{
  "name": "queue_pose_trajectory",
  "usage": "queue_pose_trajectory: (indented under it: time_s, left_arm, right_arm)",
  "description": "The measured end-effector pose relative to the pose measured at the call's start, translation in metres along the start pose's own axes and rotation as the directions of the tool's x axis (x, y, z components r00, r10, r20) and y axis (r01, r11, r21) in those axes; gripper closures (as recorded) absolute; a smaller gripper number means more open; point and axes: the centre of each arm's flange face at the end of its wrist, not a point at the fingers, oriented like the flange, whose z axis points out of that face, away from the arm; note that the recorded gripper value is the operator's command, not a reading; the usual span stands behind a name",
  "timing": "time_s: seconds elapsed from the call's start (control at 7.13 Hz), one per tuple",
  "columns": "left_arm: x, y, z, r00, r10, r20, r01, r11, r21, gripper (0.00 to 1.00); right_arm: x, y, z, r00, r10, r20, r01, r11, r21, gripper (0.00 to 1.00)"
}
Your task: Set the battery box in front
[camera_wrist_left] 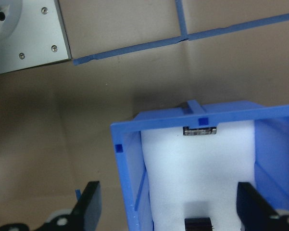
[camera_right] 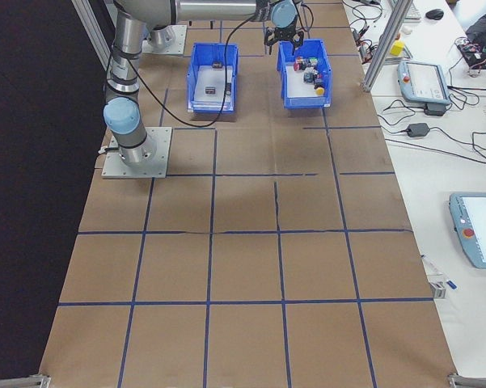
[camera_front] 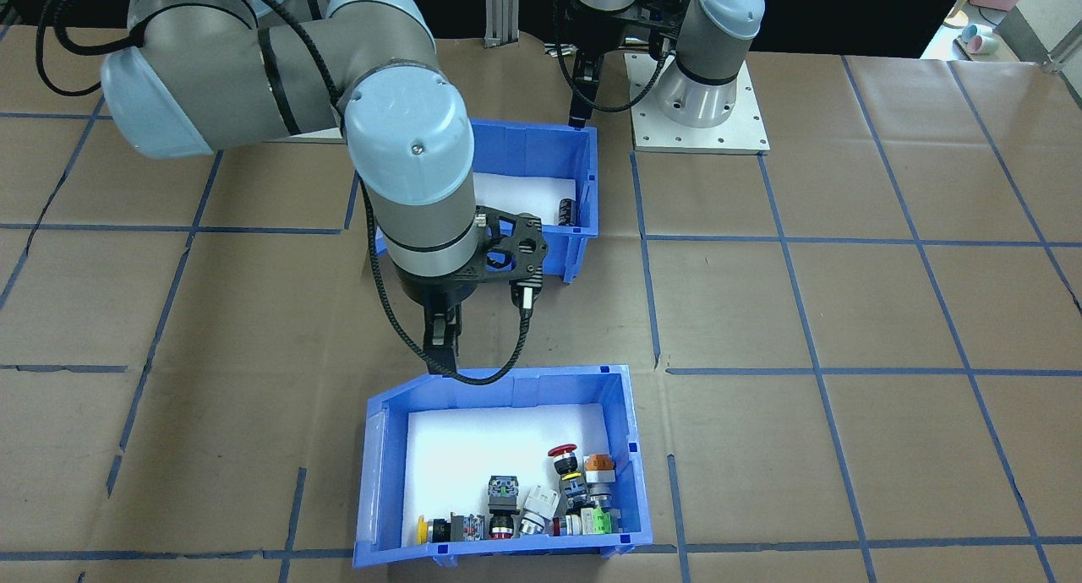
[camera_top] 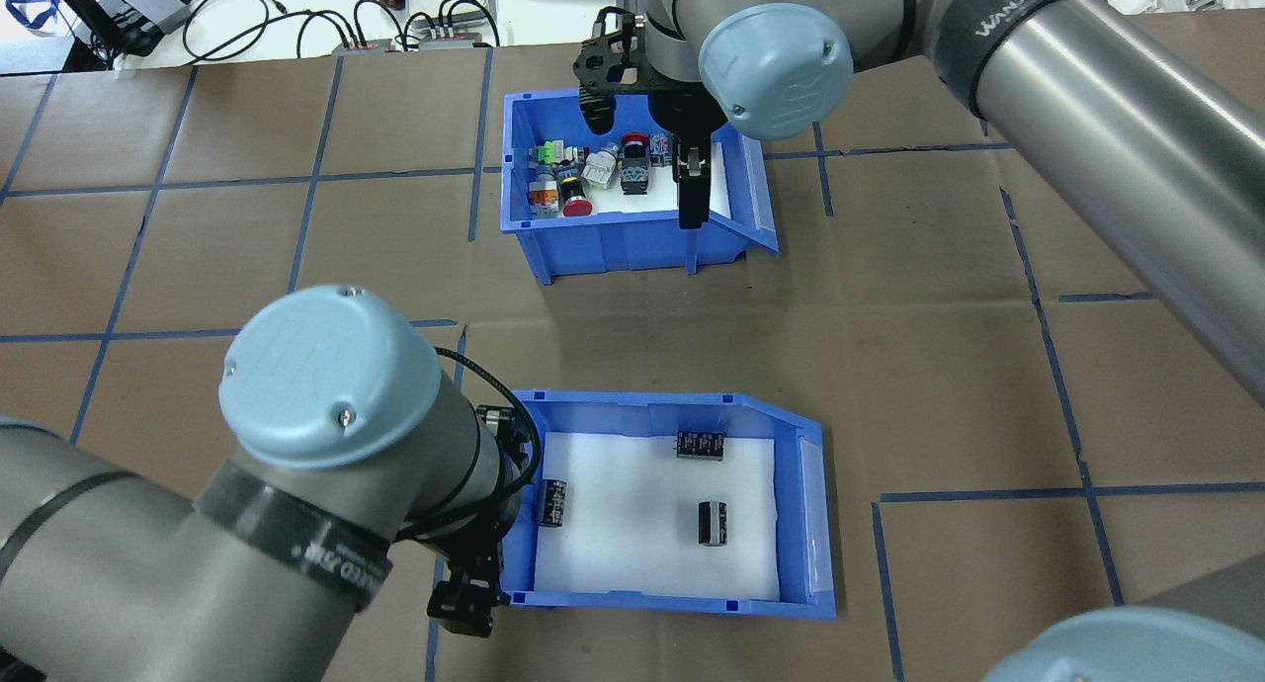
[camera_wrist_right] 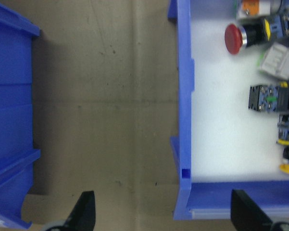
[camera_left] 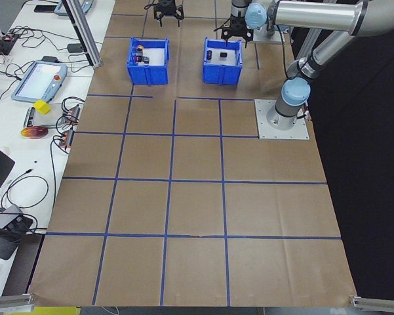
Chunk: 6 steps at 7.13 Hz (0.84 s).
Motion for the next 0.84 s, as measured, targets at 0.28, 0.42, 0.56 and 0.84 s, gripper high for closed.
queue_pose_trajectory:
  time_s: [0.28, 0.42, 0.56, 0.84]
  left_arm:
    - [-0.032, 0.018, 0.025, 0.998, -0.056, -0.029, 0.054, 0.997, -0.061, 0.02]
    - [-0.04, 0.027, 0.033, 0.996, -0.073, -0.048, 0.069, 0.995, -0.078, 0.02]
    - [-0.043, 0.033, 0.05, 0.997, -0.075, -0.035, 0.072, 0.995, -0.071, 0.02]
    - [-0.031, 0.044, 0.087, 0.998, -0.065, -0.009, 0.064, 0.997, -0.042, 0.02]
  right_arm:
    - [-0.004, -0.039, 0.016, 0.995, -0.085, -0.047, 0.086, 0.996, 0.006, 0.0]
    - [-0.001, -0.047, 0.027, 0.994, -0.094, -0.054, 0.094, 0.996, 0.007, 0.0]
    - [0.003, -0.052, 0.042, 0.994, -0.095, -0.048, 0.096, 0.995, 0.009, 0.0]
    - [0.015, -0.058, 0.081, 0.995, -0.095, -0.03, 0.096, 0.995, 0.006, 0.0]
